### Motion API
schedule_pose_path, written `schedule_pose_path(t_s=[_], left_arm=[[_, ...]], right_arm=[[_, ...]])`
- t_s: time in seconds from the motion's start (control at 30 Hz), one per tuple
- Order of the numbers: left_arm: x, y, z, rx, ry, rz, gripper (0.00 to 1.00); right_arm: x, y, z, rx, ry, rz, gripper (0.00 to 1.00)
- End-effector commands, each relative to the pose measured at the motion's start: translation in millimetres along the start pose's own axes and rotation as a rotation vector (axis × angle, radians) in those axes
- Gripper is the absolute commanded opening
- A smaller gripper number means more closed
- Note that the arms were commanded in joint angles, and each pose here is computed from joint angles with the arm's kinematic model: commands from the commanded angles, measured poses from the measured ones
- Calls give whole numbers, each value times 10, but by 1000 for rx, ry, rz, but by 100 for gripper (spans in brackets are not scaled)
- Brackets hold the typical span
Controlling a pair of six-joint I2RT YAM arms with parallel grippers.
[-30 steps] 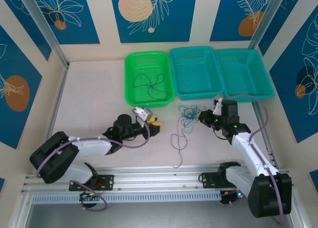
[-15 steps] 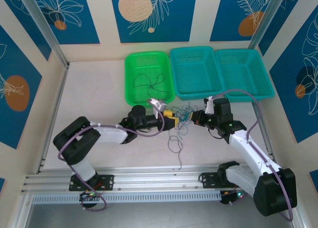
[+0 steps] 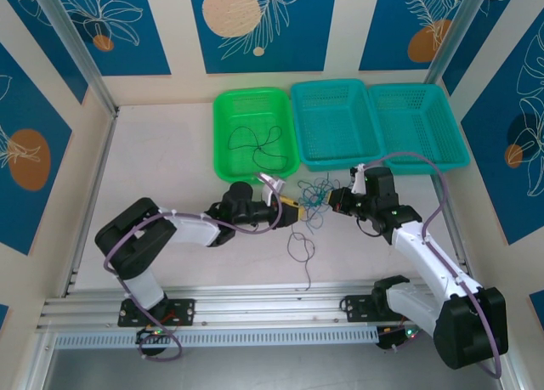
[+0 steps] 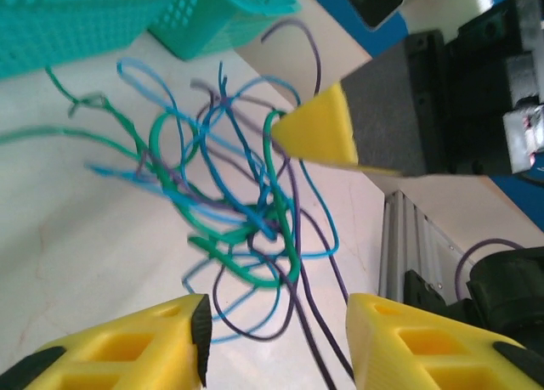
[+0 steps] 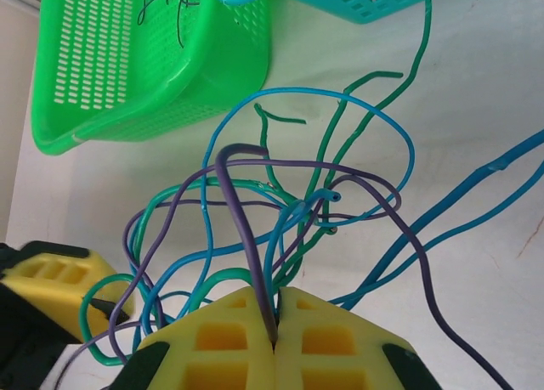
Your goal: Untangle the cables
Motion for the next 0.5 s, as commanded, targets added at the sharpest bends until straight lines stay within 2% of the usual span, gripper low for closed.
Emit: schedule_pose_path(t_s=[0.0, 0.03, 0.07, 0.17, 0.27, 0.37, 0.47], left_arm=[[50, 11, -126, -55, 44, -17, 46], [53, 34, -154, -62, 54, -6, 45], [56, 42, -177, -63, 64, -3, 38], [13, 56, -172, -56, 37, 16, 0], [-79, 58, -91, -18, -5, 54, 0], [-198, 158, -107, 26, 2, 160, 0], [-304, 341, -283, 27, 63, 271, 0]], right_arm=[[-24, 113, 99, -31, -25, 22, 0], [-21, 111, 94, -32, -23, 20, 0], [-24, 106, 94, -32, -24, 17, 0], [-18, 85, 76, -33, -22, 13, 0], [29, -147, 16, 3, -40, -83, 0], [-43, -697, -22, 202, -122, -322, 2], [-91, -1014, -117, 384, -135, -346, 3]])
Point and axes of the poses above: each hand's point on the last joint's axis, 136 mm out from that joint toward the fingers, its own x axis out along the fingers, its own y axis along the line the jaws close on, z = x × y, the point moved 3 cm from there along -x, back along the fingers, and after that the axes turned 10 degrees about x, right-handed, at the moved point
